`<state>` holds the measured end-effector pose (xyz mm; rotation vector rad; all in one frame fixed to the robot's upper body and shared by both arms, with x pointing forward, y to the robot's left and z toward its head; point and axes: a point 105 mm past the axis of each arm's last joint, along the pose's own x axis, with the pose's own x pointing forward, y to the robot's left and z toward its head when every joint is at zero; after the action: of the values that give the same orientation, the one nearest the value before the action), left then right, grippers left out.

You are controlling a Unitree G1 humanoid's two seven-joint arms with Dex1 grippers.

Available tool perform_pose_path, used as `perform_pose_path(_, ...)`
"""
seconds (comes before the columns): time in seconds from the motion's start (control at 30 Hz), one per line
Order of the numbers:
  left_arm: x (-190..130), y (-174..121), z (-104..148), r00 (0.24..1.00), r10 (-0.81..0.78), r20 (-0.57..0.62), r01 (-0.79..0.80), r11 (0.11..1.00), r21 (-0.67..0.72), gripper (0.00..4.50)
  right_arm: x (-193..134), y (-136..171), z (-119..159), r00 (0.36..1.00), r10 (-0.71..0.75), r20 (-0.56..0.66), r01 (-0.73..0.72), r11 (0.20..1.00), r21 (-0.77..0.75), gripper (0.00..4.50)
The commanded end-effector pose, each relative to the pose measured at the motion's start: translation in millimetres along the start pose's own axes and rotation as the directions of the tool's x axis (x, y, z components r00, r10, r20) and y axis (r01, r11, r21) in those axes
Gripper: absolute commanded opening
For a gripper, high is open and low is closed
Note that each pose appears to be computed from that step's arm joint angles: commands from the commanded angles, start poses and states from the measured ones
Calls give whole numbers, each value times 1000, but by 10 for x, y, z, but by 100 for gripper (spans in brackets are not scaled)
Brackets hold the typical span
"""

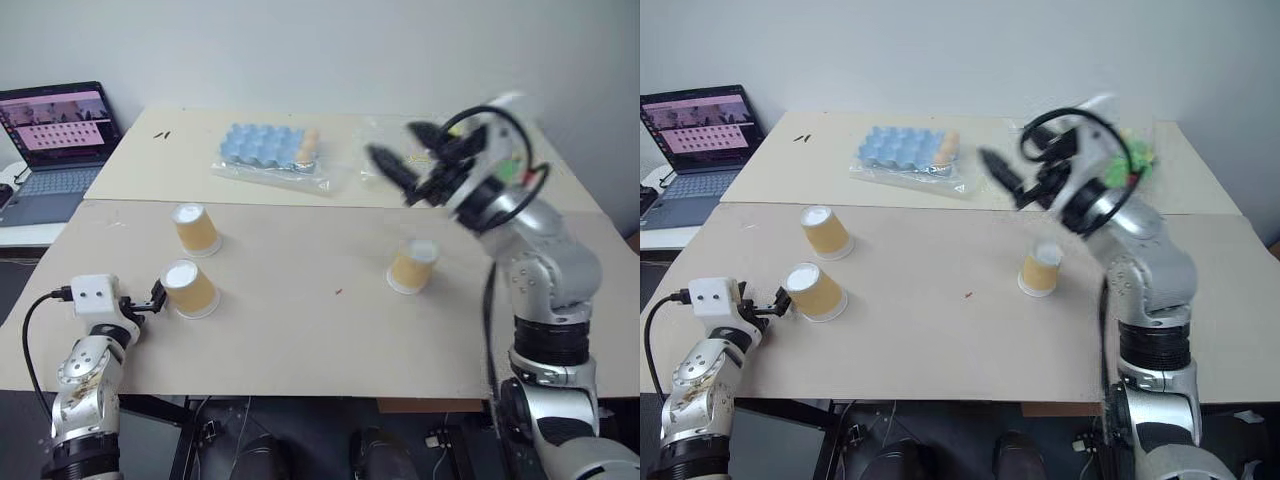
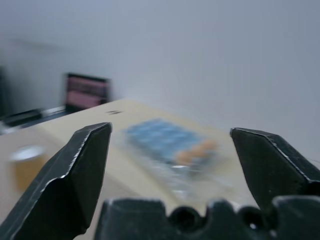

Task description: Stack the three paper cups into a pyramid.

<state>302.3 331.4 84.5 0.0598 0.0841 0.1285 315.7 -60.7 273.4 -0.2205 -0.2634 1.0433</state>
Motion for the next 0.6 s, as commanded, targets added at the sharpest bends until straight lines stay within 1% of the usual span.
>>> perform_pose_path(0.03,-64,96,184,999,-8,44,6,999,47,450,14,364,-74,977,208,-54,-209,978,-17,449)
perform_pose_path(0.1,-164,204,199,999,-36,23,33,995,99,450,15,479,-242,959,258,-120,-263,965,-24,449)
perform_pose_path(0.17,-355,317,206,988,-143,-50,150,965,213,450,42,521,-354,954,259,-148,-266,963,-29,449)
perform_pose_path(0.23,-481,320,219,962,-245,-121,268,932,242,450,54,508,-364,959,245,-141,-250,968,-23,449)
perform_pose_path(0.3,-559,202,240,903,-384,-192,423,871,251,450,56,476,-363,967,218,-128,-222,975,-14,449)
perform_pose_path(0.37,-594,73,224,838,-481,-257,540,797,270,450,64,440,-373,974,191,-120,-194,981,-7,449)
perform_pose_path(0.47,-543,-129,225,768,-571,-290,638,718,278,450,72,411,-389,980,164,-115,-166,986,-7,449)
perform_pose_path(0.6,-360,-324,262,733,-624,-271,680,668,302,450,57,375,-381,986,130,-109,-132,991,-16,449)
